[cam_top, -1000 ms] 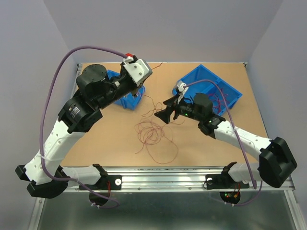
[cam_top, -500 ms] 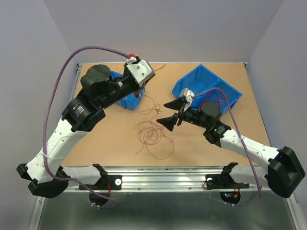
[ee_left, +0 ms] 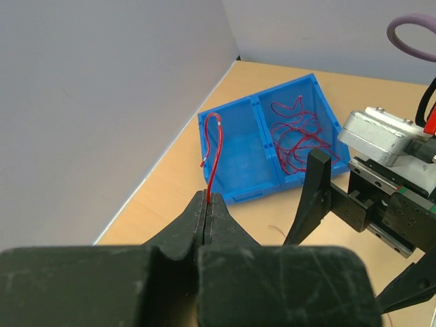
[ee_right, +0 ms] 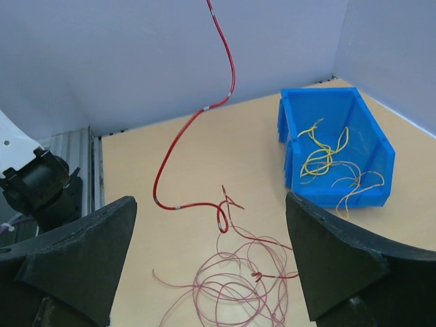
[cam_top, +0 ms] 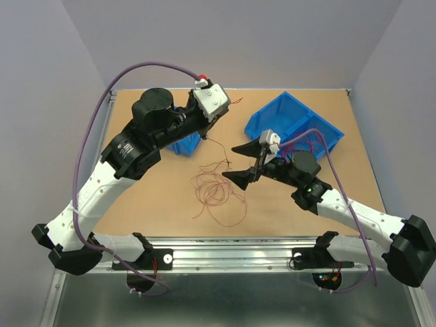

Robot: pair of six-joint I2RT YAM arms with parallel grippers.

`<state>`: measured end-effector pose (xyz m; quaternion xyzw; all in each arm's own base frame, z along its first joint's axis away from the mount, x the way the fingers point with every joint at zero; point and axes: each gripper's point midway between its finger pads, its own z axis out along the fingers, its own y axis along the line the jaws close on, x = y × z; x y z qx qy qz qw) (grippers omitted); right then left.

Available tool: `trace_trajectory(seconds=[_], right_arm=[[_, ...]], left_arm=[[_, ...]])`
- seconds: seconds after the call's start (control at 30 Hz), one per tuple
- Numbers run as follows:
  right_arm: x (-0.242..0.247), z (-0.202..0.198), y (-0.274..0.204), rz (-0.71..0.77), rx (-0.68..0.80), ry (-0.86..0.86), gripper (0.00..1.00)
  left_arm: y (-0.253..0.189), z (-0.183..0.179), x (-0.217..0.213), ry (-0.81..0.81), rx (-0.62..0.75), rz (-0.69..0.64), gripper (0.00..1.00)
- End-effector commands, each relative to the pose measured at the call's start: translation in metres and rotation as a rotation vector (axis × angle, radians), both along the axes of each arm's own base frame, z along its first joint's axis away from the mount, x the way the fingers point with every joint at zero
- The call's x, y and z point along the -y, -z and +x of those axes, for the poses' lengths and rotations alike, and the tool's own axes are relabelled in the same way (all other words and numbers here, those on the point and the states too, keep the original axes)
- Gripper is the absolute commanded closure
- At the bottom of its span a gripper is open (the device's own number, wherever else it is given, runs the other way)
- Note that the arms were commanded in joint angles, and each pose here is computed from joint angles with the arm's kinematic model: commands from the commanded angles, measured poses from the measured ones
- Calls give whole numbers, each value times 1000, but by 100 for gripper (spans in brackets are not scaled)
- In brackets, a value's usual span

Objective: Untangle the cables

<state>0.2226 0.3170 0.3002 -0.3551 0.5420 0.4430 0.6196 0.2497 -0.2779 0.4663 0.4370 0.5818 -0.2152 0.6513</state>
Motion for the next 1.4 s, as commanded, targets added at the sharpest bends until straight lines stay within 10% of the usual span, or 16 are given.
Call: trace_trajectory(seconds=[0.0,0.33,0.57,0.87,1.1,1.37], right_arm=[[3,0,-13,41,54,34,5],[-8,-5,-9,10,39,-7,43],[-12,1,-7,-16,8,9,99],[18,26,-27,52,-46,241,99],[58,68,-27,55,-121,568,100],[112,96,-35,93,-157,758,100]], left_arm=[[-22,-12,4,51,13,-57,100],[-20,-14,12,82,-23,-56,100],[-23,4,3,-32,-19,-85,100],[59,68,-16,-239,-123,-40,98],[118,83,-33,-177,-158,-18,35],[159,80,-32,-134,-150,-24,23]])
